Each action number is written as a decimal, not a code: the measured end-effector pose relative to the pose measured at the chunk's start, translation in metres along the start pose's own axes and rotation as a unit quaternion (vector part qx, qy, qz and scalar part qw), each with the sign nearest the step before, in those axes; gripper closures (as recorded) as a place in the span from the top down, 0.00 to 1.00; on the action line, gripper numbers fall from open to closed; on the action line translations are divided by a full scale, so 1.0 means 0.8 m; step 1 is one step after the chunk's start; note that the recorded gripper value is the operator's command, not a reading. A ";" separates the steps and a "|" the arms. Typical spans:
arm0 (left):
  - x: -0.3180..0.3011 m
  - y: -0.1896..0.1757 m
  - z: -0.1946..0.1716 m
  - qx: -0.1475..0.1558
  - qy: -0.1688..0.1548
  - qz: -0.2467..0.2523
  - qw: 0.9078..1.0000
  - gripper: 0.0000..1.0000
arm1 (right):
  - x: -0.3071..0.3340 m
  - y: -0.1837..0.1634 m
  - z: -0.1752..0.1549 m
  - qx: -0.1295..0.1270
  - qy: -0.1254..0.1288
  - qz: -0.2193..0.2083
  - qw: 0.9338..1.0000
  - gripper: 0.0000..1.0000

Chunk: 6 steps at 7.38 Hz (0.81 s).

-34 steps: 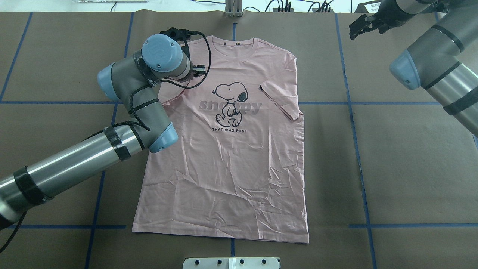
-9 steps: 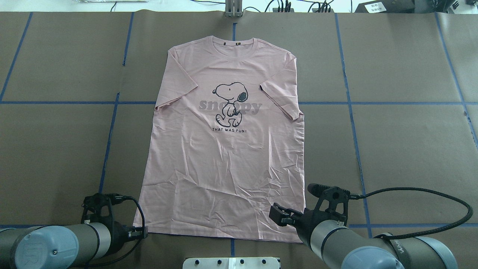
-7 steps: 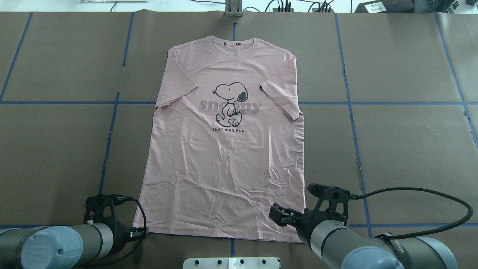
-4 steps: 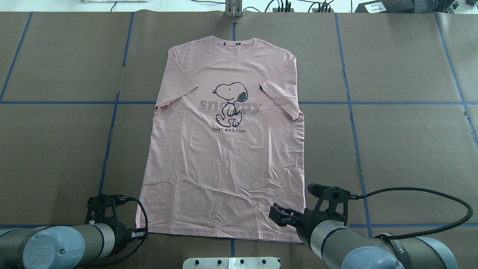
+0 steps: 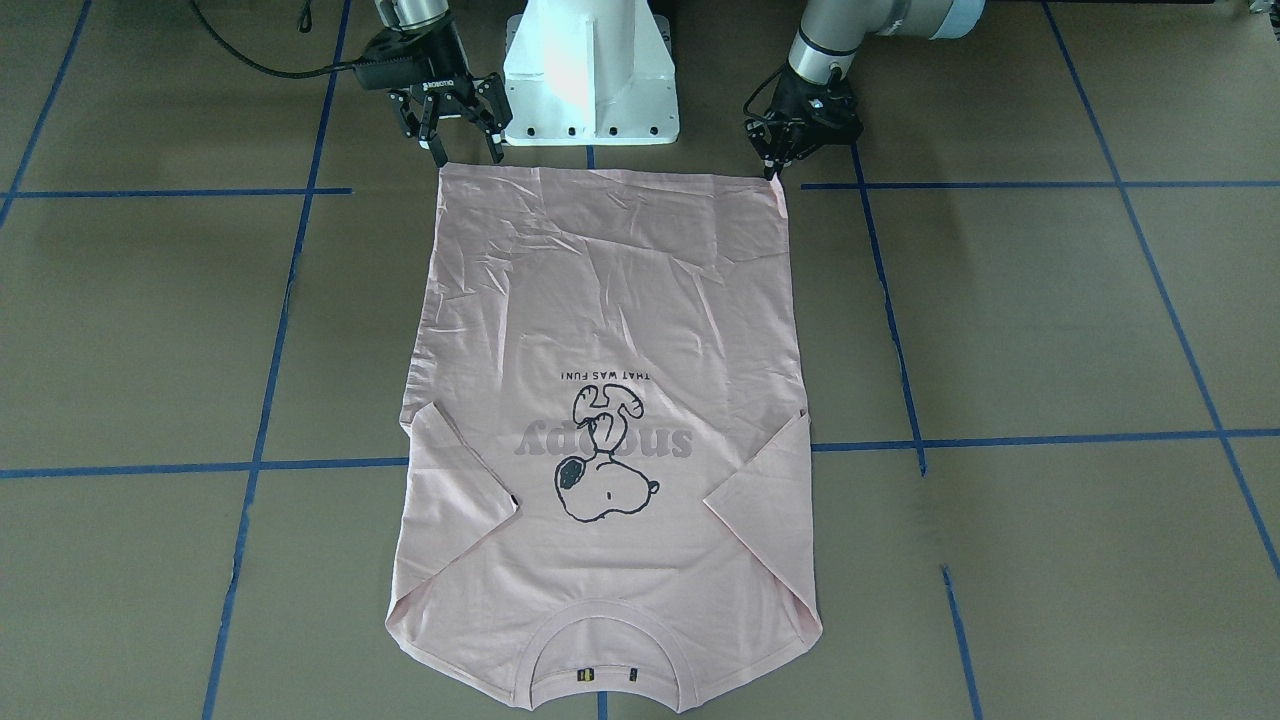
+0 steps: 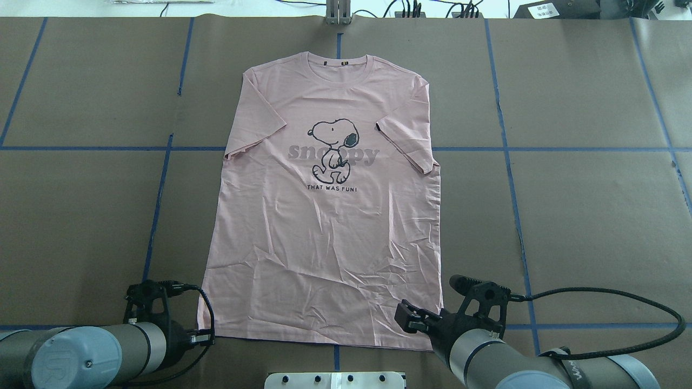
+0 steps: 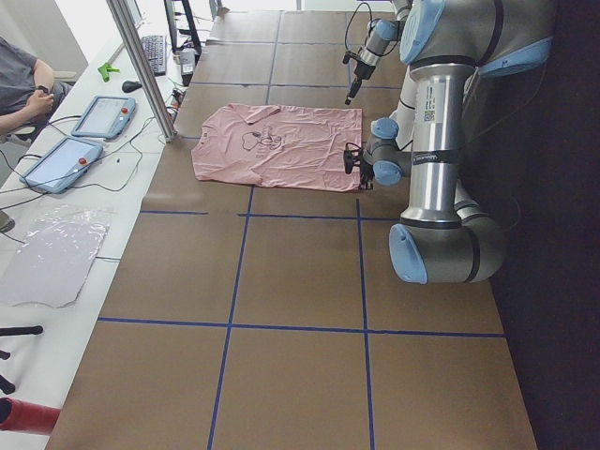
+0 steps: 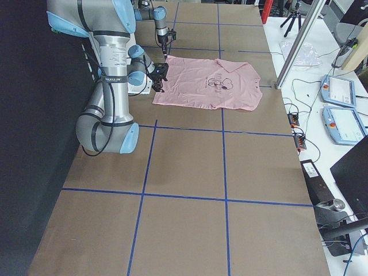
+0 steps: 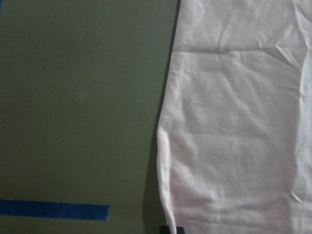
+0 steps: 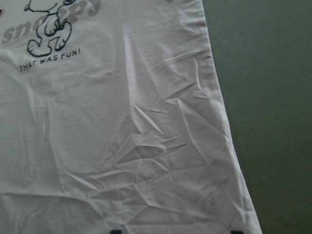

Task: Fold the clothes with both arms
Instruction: 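Lower both grippers onto the hem corners nearest the robot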

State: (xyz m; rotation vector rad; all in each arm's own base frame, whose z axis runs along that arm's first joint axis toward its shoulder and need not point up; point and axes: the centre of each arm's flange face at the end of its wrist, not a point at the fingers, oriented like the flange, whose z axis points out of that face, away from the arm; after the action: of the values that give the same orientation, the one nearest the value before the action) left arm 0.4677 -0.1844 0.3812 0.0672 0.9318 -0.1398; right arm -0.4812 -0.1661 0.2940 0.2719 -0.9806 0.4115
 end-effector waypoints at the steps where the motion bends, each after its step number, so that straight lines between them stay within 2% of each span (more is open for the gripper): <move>1: 0.003 -0.001 -0.003 0.000 0.003 -0.001 1.000 0.00 | 0.009 0.014 0.005 0.003 0.022 0.016 1.000 0.66; 3: 0.006 -0.003 -0.006 0.002 0.007 -0.002 1.000 0.00 | 0.024 0.042 0.009 0.003 0.055 0.028 0.998 0.65; 6: 0.009 -0.004 -0.012 0.002 0.012 -0.002 1.000 0.00 | 0.044 0.069 0.017 0.006 0.076 0.014 0.997 0.63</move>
State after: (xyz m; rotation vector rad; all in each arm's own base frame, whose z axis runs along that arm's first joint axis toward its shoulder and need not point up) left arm 0.4640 -0.1873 0.3695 0.0712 0.9557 -0.1460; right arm -0.4992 -0.1149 0.3334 0.2353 -0.8344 0.4575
